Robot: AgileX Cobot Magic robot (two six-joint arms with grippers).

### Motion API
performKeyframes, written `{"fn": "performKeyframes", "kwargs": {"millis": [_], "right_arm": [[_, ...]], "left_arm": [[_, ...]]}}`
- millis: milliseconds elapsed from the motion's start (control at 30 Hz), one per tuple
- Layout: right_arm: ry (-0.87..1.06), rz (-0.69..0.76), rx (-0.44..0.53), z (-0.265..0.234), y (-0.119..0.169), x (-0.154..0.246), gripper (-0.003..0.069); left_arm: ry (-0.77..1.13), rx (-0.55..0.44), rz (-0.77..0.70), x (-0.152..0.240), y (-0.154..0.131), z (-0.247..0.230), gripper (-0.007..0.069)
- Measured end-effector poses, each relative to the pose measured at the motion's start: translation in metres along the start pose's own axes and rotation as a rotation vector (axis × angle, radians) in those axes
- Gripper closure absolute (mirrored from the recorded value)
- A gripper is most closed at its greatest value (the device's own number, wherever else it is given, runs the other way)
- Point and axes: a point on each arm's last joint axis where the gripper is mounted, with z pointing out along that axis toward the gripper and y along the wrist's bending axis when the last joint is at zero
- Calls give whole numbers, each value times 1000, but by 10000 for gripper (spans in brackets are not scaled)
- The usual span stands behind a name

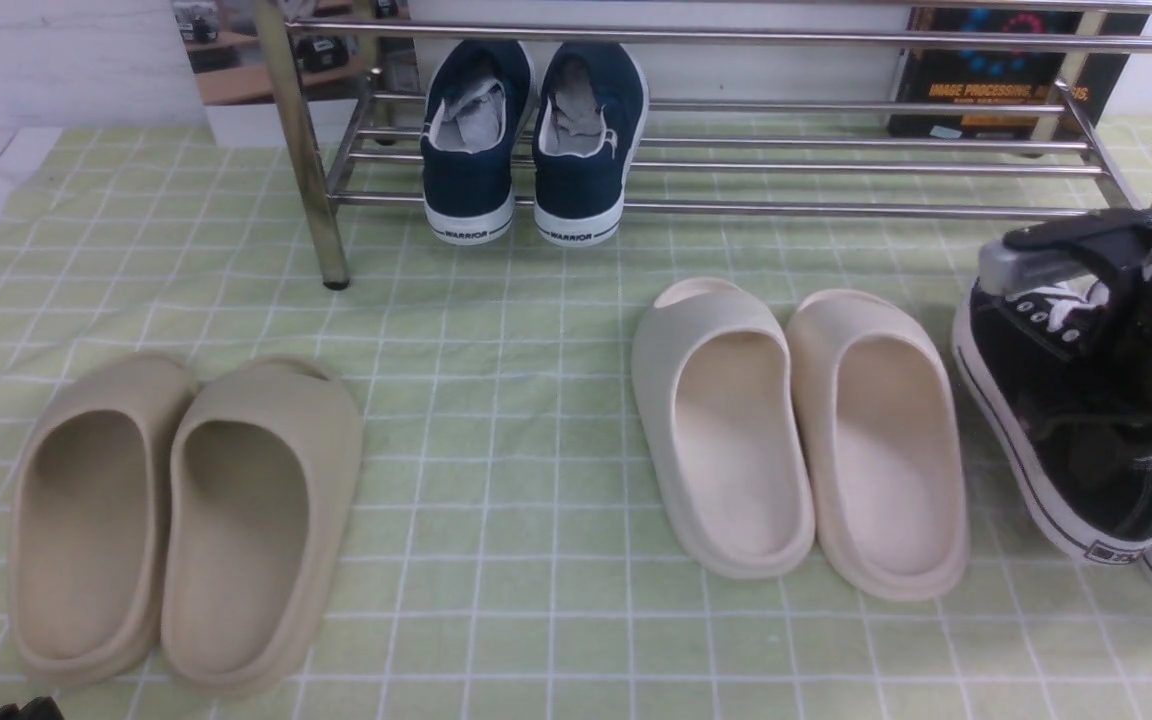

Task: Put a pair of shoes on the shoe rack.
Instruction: Use the right arm to grab the shoe closest to it, then use the right arm to put a shoe into the shoe rack

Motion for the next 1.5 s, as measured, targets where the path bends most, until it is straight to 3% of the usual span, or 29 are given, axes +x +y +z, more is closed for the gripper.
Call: {"fn": "performKeyframes", "kwargs": {"millis": [167, 533, 1100, 1500], "right_arm": [[-72, -33, -16, -35, 14, -6, 641], [-202, -147, 34, -64, 12, -46, 641], [-248, -206, 65, -11, 3, -149, 641], [-281, -281, 87, 8, 0, -177, 641]], "left_arm": [[0, 0, 0, 0, 0, 0, 482], [1, 0, 0, 0, 0, 0, 477], [1, 0, 0, 0, 0, 0, 460], [1, 0, 0, 0, 0, 0, 452]]}}
